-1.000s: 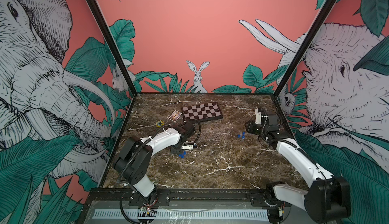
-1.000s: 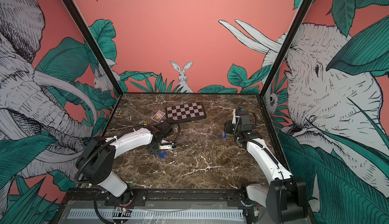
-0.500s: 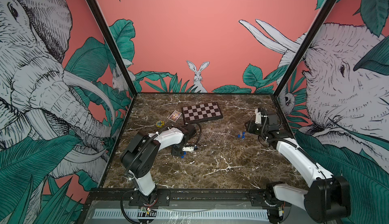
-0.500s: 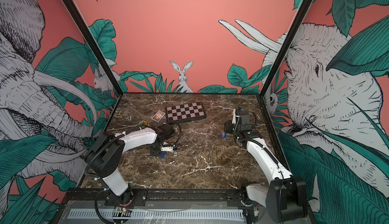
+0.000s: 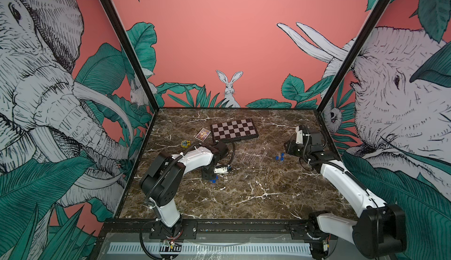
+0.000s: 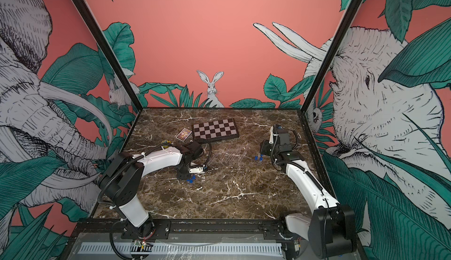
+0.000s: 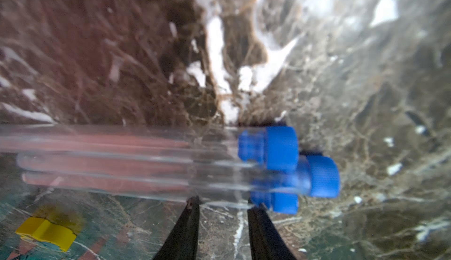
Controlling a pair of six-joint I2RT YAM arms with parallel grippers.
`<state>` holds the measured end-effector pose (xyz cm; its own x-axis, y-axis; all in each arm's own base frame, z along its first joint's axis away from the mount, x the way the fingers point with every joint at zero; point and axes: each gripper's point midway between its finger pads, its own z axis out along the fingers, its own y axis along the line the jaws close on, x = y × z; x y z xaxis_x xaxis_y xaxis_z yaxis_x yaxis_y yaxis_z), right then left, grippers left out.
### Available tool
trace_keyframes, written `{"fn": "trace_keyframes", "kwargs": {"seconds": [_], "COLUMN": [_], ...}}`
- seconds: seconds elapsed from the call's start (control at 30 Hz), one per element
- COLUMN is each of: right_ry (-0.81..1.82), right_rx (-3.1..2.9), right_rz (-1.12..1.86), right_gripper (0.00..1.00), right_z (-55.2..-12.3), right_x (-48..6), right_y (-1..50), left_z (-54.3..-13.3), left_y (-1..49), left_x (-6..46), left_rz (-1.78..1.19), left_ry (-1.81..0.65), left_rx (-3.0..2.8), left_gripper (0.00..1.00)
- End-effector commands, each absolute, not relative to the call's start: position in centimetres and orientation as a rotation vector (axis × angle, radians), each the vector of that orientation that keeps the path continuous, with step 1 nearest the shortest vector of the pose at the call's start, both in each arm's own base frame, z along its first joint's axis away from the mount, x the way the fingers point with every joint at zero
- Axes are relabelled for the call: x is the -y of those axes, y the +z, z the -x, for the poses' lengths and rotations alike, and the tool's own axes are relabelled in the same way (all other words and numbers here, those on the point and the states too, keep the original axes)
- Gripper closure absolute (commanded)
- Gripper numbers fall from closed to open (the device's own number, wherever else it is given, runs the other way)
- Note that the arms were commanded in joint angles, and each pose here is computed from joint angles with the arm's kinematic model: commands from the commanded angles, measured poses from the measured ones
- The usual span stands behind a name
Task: Remove stoppers from test tubes
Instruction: Move the test tube to the center of the board.
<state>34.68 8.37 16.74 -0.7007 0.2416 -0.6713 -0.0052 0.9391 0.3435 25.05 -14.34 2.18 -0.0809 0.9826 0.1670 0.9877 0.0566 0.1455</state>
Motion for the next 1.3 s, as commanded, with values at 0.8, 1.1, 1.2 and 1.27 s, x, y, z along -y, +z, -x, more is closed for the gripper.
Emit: {"fn": "trace_keyframes", "kwargs": {"seconds": [0.8, 1.1, 1.2, 1.27], "right_ry": [0.396, 0.398, 0.393, 0.4], "right_rx": [-2.287, -2.278, -2.275, -2.271], "right_rz": [-0.156, -0.152, -0.154, -0.154], "right_gripper": [0.65, 0.65, 0.65, 0.65], "right_z": [-34.8, -34.8, -34.8, -34.9], "right_x": [-8.2, -8.2, -8.1, -8.2], "right_y": [17.9, 18.3, 18.4, 18.4], "left_z": [-28.7, -29.8, -30.0, -30.1], "left_y": [2.9, 7.3, 9.0, 9.6], "left_x": [20.4, 20.6, 20.0, 20.0], "left_rz": [2.212, 2.395, 2.507, 2.561], "left_ry": [-0.231, -0.36, -0.446, -0.451], "left_rx": [2.341, 2.29, 2.214, 2.167], "left_gripper": [0.62, 0.62, 0.62, 0.61]}}
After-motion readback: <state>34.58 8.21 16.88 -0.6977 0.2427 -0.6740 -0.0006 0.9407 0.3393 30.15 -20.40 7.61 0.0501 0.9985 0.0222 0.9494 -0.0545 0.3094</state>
